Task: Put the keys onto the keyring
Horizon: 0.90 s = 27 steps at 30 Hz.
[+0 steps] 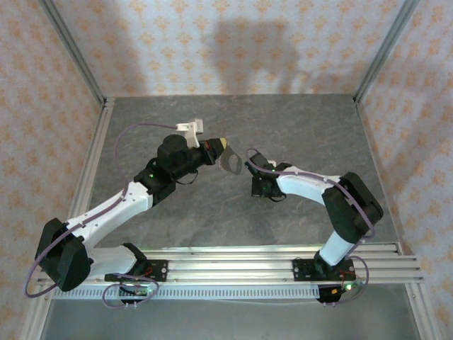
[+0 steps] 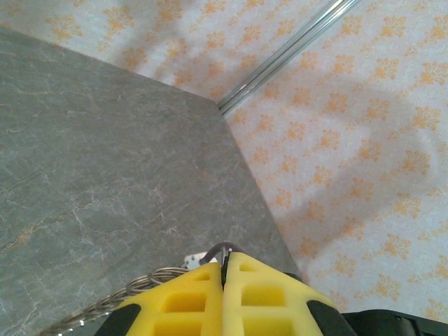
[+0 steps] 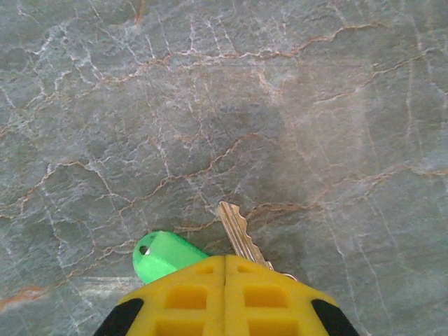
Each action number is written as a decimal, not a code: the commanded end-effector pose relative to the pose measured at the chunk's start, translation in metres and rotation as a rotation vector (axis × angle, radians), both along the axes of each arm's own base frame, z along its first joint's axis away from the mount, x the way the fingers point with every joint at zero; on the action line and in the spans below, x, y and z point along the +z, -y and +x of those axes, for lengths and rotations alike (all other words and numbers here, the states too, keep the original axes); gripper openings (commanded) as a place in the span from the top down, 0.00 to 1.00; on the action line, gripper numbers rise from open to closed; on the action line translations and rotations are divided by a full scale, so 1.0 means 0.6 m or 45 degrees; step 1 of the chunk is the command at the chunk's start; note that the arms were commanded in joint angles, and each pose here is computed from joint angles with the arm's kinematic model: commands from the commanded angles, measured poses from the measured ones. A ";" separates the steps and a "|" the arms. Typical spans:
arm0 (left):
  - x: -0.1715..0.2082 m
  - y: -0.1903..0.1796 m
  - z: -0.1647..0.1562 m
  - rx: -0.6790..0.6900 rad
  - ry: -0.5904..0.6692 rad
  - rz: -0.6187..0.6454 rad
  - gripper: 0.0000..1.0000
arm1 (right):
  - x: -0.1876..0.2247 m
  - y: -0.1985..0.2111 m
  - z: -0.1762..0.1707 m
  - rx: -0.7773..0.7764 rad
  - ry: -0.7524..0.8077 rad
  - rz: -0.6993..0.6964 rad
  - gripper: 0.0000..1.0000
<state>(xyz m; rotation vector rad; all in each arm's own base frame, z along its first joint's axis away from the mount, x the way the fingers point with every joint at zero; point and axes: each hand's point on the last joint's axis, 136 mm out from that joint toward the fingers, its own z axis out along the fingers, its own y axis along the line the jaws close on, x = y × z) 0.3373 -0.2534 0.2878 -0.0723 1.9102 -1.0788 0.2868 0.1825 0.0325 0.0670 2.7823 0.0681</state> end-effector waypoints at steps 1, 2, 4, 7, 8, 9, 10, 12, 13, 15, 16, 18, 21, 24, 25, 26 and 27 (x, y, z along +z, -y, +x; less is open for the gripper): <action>0.061 0.003 0.000 -0.001 0.125 -0.046 1.00 | 0.034 0.012 0.002 -0.018 0.057 -0.014 0.90; 0.061 0.003 -0.001 -0.002 0.125 -0.046 1.00 | 0.039 0.014 0.003 -0.035 0.066 -0.012 0.75; 0.060 0.003 0.000 0.000 0.126 -0.044 1.00 | 0.043 0.021 0.001 -0.070 0.074 -0.017 0.61; 0.061 0.003 -0.001 -0.001 0.126 -0.044 1.00 | 0.042 0.037 -0.005 -0.153 0.065 -0.041 0.57; 0.061 0.002 0.000 0.001 0.128 -0.044 1.00 | 0.040 0.043 -0.008 -0.194 0.064 -0.043 0.55; 0.061 0.003 -0.001 -0.002 0.128 -0.044 1.00 | 0.039 0.048 -0.009 -0.232 0.064 -0.042 0.54; 0.059 0.003 0.000 -0.002 0.124 -0.043 1.00 | 0.037 0.050 -0.011 -0.267 0.062 -0.037 0.54; 0.059 0.003 0.000 -0.003 0.125 -0.043 1.00 | 0.031 0.051 -0.014 -0.328 0.046 -0.015 0.54; 0.058 0.003 0.001 -0.001 0.125 -0.042 1.00 | 0.029 0.049 -0.016 -0.346 0.038 0.001 0.54; 0.059 0.003 0.000 -0.003 0.125 -0.042 1.00 | 0.025 0.045 -0.019 -0.389 0.027 0.040 0.54; 0.058 0.002 0.000 -0.001 0.126 -0.041 1.00 | 0.023 0.043 -0.019 -0.413 0.025 0.061 0.54; 0.057 0.002 -0.001 0.000 0.126 -0.042 1.00 | 0.020 0.041 -0.020 -0.449 0.024 0.094 0.54; 0.057 0.001 -0.002 0.001 0.128 -0.043 1.00 | 0.009 0.036 -0.024 -0.471 -0.002 0.118 0.54; 0.056 0.000 -0.003 0.000 0.129 -0.044 1.00 | -0.003 0.034 -0.028 -0.484 -0.026 0.127 0.55; 0.057 0.000 -0.003 0.002 0.130 -0.044 1.00 | -0.009 0.034 -0.030 -0.487 -0.033 0.129 0.55; 0.055 0.000 -0.003 0.002 0.128 -0.043 1.00 | -0.012 0.032 -0.031 -0.489 -0.038 0.136 0.56; 0.054 -0.001 -0.003 0.002 0.127 -0.042 1.00 | -0.017 0.032 -0.032 -0.492 -0.046 0.136 0.57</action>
